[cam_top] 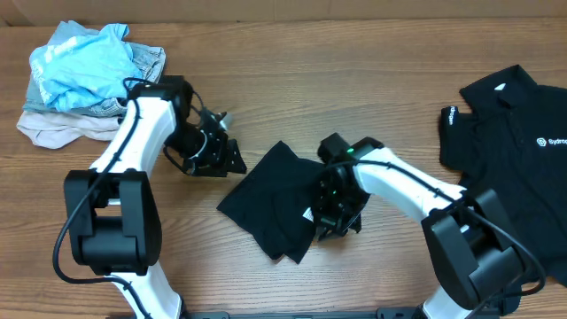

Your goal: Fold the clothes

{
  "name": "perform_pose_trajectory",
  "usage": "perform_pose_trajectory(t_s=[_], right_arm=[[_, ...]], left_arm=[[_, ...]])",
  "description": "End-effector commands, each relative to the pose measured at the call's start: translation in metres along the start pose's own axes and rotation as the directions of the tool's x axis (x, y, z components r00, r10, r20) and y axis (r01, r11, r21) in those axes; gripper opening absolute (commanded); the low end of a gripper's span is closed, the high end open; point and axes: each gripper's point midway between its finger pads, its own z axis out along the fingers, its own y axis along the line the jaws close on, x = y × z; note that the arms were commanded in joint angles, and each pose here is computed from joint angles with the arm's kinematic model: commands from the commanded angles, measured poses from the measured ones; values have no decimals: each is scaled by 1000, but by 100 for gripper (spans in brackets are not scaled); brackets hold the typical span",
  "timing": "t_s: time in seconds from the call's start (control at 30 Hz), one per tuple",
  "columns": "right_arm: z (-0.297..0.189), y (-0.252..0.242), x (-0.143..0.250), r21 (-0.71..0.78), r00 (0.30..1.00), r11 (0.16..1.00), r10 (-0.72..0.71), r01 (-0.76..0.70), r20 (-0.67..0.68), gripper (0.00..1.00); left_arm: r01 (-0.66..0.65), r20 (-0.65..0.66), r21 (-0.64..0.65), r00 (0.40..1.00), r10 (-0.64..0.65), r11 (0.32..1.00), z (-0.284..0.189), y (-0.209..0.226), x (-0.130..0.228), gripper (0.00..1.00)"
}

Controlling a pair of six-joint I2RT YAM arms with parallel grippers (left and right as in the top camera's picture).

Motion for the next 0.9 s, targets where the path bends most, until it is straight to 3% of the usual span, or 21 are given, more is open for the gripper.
perform_pose_trajectory(t_s=[0.0,0.2,0.27,0.33,0.37,0.57,0.73,0.87], right_arm=[[-12,1,-12,-42,998,997,-64,66,29,17],[-40,10,-31,-99,983,983,-140,152,122,19],[-46,14,-38,-115,978,980,-142,160,150,20],[-51,17,-44,-130,973,976,-149,173,178,21],[-52,20,-46,-137,970,974,-153,181,188,21],[-59,35,-62,-173,943,953,-199,249,265,22],[-75,64,-87,-217,874,902,-265,374,407,22],[-89,81,-102,-245,832,876,-257,415,491,25]], left_arm=[[-61,-57,-26,997,60,998,16,0,11,55],[15,-158,-61,987,-25,998,58,11,46,55],[66,-151,-70,986,-76,995,72,20,52,35],[125,-108,-77,985,-132,989,85,28,49,6],[148,-82,-78,985,-154,986,89,32,46,4],[166,228,-129,964,-133,978,70,59,-31,4],[74,486,-65,873,-33,995,0,46,-114,4],[1,549,-12,836,6,1000,-62,13,-141,4]])
